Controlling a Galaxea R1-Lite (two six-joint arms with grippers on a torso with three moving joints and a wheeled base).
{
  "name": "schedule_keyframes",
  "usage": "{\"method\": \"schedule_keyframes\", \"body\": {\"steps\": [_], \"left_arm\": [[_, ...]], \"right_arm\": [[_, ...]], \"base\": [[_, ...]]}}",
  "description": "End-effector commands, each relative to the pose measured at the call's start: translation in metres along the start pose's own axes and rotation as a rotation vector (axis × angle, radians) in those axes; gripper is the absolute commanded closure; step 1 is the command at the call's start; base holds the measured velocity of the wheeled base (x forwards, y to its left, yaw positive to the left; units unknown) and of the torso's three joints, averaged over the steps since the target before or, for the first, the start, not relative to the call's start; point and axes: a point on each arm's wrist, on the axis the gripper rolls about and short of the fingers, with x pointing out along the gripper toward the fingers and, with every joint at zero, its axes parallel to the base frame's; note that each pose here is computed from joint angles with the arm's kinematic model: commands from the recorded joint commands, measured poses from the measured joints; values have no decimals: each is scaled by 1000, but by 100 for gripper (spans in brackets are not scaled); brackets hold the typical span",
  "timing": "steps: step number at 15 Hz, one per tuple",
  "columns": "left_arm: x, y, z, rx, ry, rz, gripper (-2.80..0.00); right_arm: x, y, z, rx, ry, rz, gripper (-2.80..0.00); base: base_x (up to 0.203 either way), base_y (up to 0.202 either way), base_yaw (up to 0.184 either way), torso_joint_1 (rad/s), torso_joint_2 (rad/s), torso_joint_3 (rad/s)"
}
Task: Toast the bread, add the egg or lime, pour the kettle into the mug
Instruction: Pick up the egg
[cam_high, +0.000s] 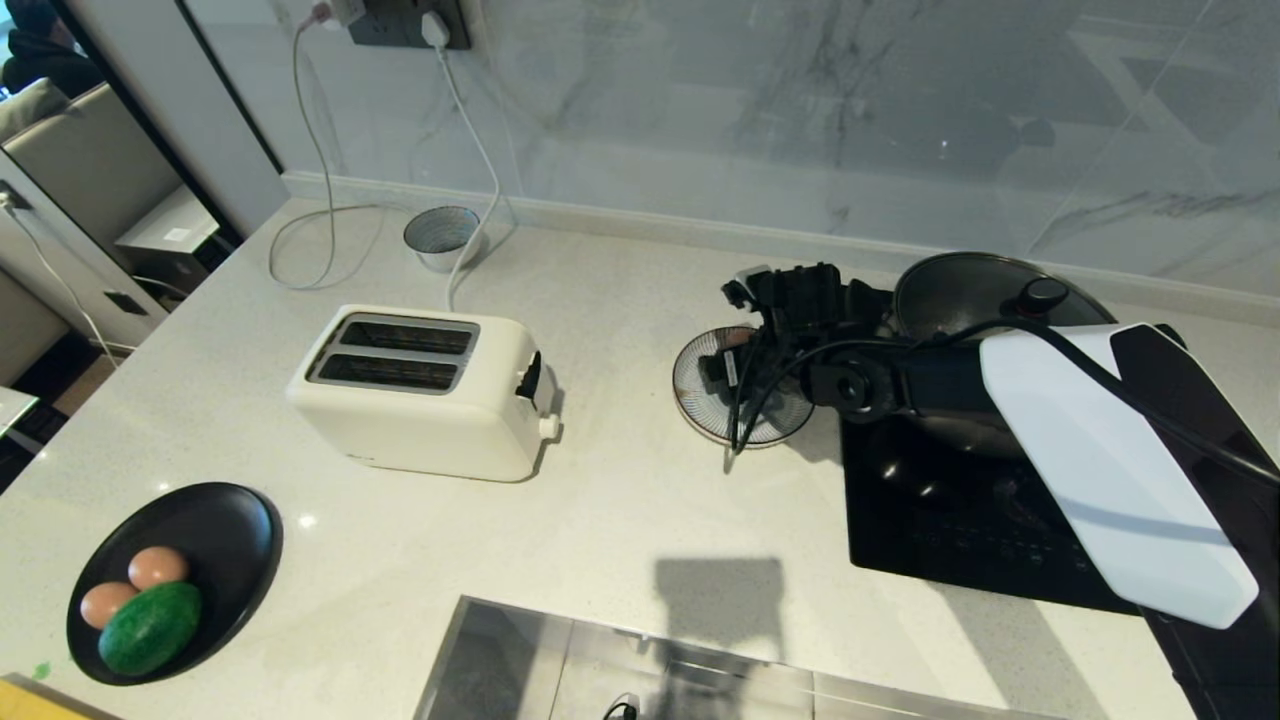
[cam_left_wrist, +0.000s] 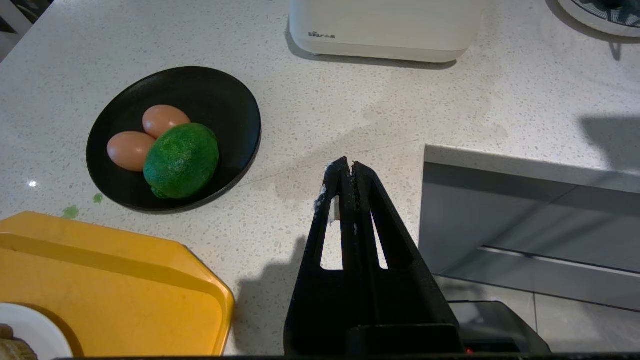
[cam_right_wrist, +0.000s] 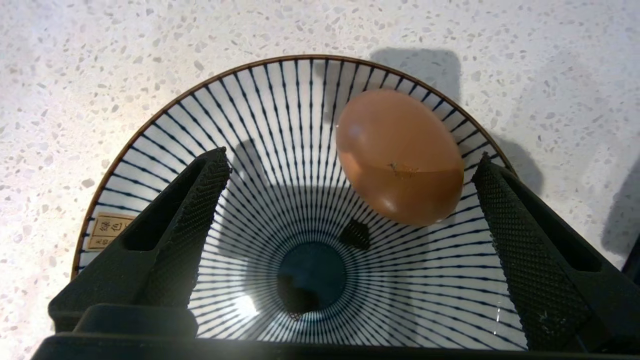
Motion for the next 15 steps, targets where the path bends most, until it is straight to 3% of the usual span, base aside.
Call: {"method": "schedule_keyframes", "body": {"steps": [1, 5, 7, 15], "left_arm": [[0, 0, 0, 1, 0, 2, 0], [0, 0, 0, 0, -1, 2, 0], [0, 0, 0, 0, -1, 2, 0], [0, 0, 0, 0, -1, 2, 0]], "right_arm": [[2, 1, -3, -2, 6, 7, -280], [4, 3, -4, -6, -4, 88, -280], [4, 2, -3, -45, -21, 110, -280], [3, 0, -4, -74, -14, 115, -280]], "base": [[0, 0, 0, 0, 0, 0], [0, 0, 0, 0, 0, 0], [0, 0, 0, 0, 0, 0], [0, 0, 0, 0, 0, 0]]}}
